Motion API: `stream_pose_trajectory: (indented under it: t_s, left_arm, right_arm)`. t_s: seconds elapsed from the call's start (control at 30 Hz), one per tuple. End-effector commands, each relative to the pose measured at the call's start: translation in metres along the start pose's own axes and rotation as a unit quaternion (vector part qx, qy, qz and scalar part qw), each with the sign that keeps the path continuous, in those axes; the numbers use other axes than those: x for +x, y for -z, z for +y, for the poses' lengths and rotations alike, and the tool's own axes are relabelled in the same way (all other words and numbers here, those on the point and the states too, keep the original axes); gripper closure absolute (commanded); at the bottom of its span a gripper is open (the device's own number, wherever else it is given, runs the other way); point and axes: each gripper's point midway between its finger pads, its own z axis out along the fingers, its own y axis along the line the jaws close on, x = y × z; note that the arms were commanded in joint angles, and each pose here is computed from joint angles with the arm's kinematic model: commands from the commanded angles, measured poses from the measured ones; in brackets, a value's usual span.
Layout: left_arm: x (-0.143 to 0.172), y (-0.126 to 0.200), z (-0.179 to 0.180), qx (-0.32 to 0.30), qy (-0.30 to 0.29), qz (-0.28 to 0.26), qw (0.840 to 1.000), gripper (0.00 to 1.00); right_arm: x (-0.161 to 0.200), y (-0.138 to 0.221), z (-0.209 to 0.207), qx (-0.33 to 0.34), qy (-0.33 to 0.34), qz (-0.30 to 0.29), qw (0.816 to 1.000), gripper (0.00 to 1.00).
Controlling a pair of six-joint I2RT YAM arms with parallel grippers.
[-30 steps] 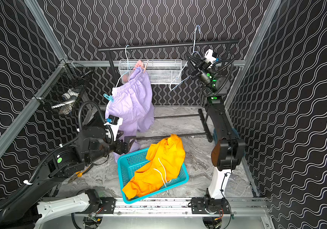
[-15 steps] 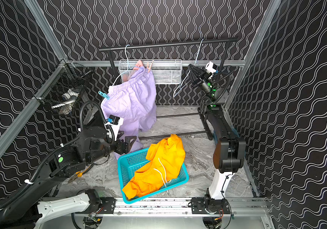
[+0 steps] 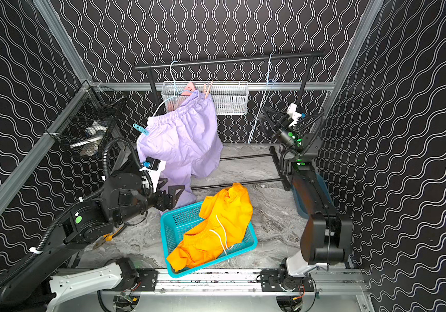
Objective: Remove the clothespins securing shorts to the hanger
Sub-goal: Place the hanger at the clothesline, then pick up the hanger from the clothesline.
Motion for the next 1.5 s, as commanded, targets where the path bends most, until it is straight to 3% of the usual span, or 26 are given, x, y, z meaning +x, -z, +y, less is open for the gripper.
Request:
stream_pose_trajectory:
  t_s: [0.0, 0.13, 0.3, 0.5, 0.7, 0.93, 1.2, 1.47]
  left_arm:
    - [-0.004, 0.004, 0.004, -0.006, 0.006, -0.017, 1.0, 0.2]
    - [0.001, 0.007, 0.008, -0.012, 0.006, -0.014, 1.0, 0.2]
    - [0.013, 0.015, 0.018, -0.023, 0.024, -0.012, 0.999, 0.2]
    - [0.035, 0.026, 0.035, -0.044, 0.05, -0.006, 0.998, 0.21]
    - [0.042, 0.038, 0.038, -0.028, 0.073, -0.022, 0.997, 0.22]
    - [0.044, 0.037, 0.035, -0.021, 0.074, -0.012, 0.997, 0.22]
    - [0.045, 0.039, 0.036, -0.02, 0.081, -0.015, 0.996, 0.22]
    - [0.043, 0.046, 0.038, -0.021, 0.083, -0.022, 0.996, 0.22]
  right_arm:
    - [0.015, 0.013, -0.004, 0.05, 0.073, 0.013, 0.996, 0.4]
    - [0.023, 0.032, -0.002, 0.113, 0.128, -0.002, 0.985, 0.39]
    - [0.047, 0.046, 0.013, 0.209, 0.221, 0.005, 0.953, 0.4]
    - [0.12, 0.009, 0.02, 0.24, 0.272, 0.101, 0.926, 0.45]
    - [0.184, -0.039, 0.013, 0.239, 0.273, 0.186, 0.913, 0.47]
    - [0.207, -0.095, 0.025, 0.189, 0.242, 0.195, 0.931, 0.46]
    - [0.203, -0.167, 0.033, 0.158, 0.214, 0.163, 0.95, 0.47]
    - [0.19, -0.211, 0.016, 0.146, 0.197, 0.105, 0.964, 0.41]
